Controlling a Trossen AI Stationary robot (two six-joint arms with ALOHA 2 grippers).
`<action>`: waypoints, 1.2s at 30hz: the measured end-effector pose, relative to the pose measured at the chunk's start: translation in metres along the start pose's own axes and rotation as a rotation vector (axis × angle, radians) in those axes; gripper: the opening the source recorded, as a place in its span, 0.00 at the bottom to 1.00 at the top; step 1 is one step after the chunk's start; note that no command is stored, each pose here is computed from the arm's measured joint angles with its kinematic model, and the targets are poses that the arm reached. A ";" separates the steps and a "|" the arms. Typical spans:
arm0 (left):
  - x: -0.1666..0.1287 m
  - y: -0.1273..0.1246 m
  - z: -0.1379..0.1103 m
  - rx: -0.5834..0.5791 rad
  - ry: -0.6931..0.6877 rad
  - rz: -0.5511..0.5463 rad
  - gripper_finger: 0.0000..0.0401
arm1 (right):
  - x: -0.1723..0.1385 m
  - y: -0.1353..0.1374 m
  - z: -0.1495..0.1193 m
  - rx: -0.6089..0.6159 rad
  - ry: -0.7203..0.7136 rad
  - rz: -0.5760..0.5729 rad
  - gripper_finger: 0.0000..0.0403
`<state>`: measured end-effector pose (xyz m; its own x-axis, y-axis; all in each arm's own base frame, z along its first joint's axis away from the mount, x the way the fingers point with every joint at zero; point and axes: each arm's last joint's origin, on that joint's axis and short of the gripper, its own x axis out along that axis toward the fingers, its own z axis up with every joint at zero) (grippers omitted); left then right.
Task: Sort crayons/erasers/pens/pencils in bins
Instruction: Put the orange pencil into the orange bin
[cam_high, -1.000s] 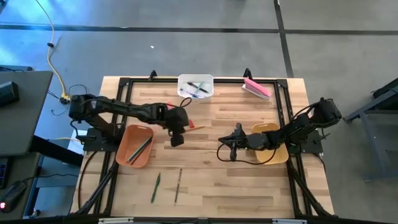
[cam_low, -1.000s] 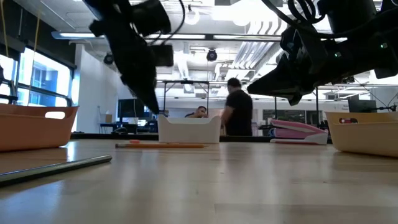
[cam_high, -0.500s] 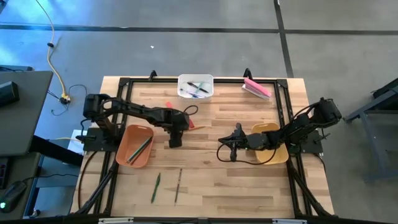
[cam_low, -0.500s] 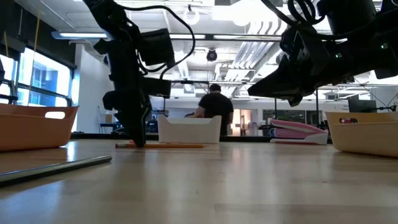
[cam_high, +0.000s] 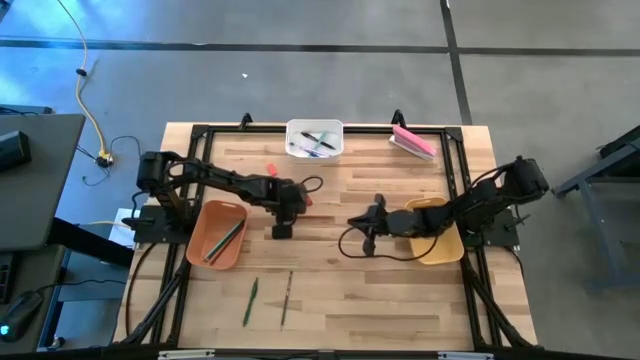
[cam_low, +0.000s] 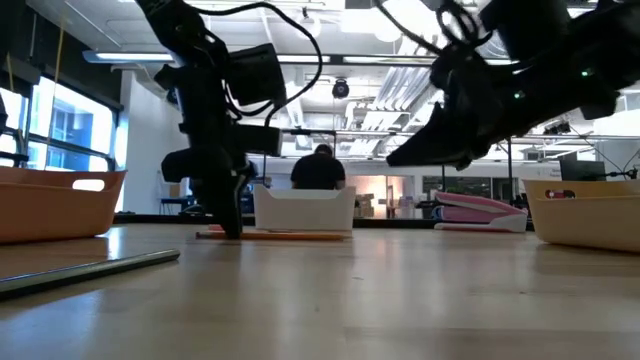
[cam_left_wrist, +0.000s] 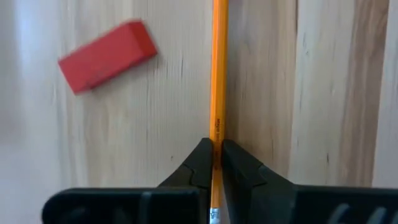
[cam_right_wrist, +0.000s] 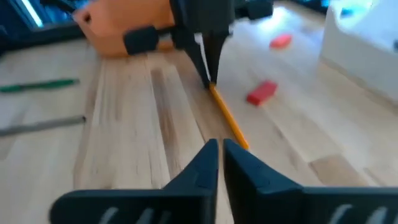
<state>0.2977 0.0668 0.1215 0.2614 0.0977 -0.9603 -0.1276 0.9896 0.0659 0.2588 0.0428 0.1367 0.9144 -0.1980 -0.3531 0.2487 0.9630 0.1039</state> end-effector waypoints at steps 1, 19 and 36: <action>0.000 -0.001 0.001 0.010 -0.007 0.005 0.02 | 0.002 -0.002 0.000 0.003 0.028 0.002 0.06; 0.002 -0.013 0.015 0.076 -0.155 -0.062 0.00 | 0.030 -0.025 -0.013 -0.032 0.247 0.035 0.41; 0.001 -0.015 0.019 0.081 -0.198 -0.091 0.00 | 0.070 -0.023 -0.022 -0.140 0.424 0.051 0.28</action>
<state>0.3180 0.0537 0.1243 0.4515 0.0185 -0.8921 -0.0196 0.9997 0.0108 0.3095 0.0108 0.0889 0.7054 -0.0851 -0.7037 0.1344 0.9908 0.0148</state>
